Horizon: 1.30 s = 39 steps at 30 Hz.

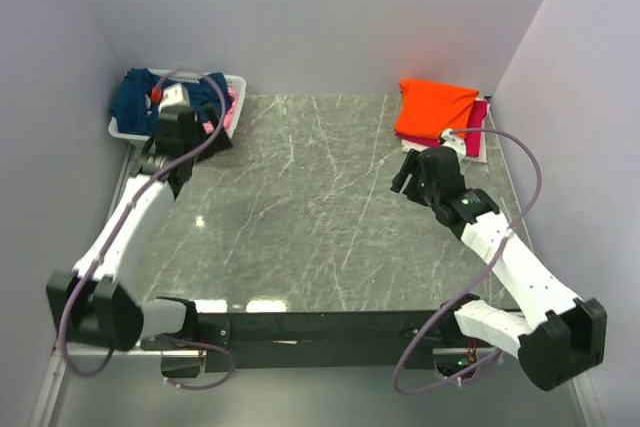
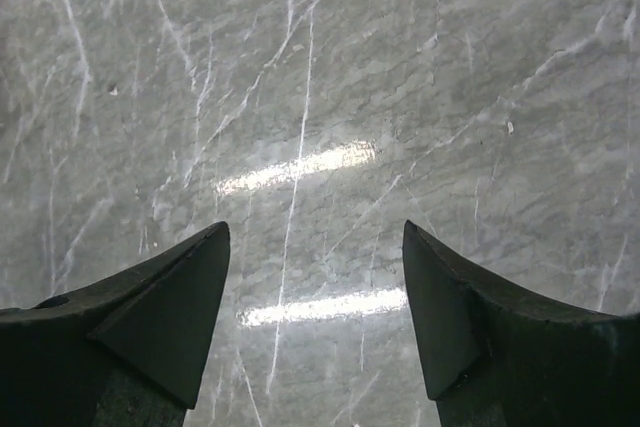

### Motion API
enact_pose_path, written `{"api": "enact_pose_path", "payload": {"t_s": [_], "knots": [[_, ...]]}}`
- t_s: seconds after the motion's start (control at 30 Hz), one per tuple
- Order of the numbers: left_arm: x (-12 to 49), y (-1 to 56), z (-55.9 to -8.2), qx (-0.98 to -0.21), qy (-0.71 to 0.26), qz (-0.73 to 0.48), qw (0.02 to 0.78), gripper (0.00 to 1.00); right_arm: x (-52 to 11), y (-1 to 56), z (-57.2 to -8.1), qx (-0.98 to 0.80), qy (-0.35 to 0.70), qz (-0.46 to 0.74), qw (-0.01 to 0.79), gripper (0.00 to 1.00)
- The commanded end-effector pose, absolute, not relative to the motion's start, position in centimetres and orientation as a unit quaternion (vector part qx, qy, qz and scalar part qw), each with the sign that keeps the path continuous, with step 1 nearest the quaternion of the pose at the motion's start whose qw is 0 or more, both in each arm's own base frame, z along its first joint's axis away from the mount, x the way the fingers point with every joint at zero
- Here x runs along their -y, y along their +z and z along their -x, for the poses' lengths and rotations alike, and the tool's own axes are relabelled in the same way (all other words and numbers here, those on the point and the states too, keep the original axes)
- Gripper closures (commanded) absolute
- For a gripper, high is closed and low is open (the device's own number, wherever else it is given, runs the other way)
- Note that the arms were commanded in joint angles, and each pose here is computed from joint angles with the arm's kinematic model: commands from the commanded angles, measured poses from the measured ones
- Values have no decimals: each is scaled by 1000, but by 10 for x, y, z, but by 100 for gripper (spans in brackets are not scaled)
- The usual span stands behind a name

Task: Fold and stack the t-shirts
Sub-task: Grab the tshirt from the pile

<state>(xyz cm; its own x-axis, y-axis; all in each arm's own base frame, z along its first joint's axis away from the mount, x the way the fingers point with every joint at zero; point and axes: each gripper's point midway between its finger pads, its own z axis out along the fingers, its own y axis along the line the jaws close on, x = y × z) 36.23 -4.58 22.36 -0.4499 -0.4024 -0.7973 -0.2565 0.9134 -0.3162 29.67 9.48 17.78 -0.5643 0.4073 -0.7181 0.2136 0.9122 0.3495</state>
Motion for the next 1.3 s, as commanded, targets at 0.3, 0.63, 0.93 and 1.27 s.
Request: {"api": "enact_pose_path", "payload": {"t_s": [0.3, 0.63, 0.93, 1.27], "knots": [[-14, 260, -521, -816, -31, 249, 521, 1, -136, 211, -381, -859, 138, -197, 451, 24], [-83, 194, -614, -810, 7, 295, 506, 1, -159, 212, -438, -881, 113, -167, 428, 24], [-130, 113, -623, -815, 0, 349, 463, 6, -180, 205, -474, -898, 119, -152, 396, 24], [-138, 61, -619, -839, 23, 338, 426, 15, -165, 214, -506, -894, 120, -167, 399, 24]]}}
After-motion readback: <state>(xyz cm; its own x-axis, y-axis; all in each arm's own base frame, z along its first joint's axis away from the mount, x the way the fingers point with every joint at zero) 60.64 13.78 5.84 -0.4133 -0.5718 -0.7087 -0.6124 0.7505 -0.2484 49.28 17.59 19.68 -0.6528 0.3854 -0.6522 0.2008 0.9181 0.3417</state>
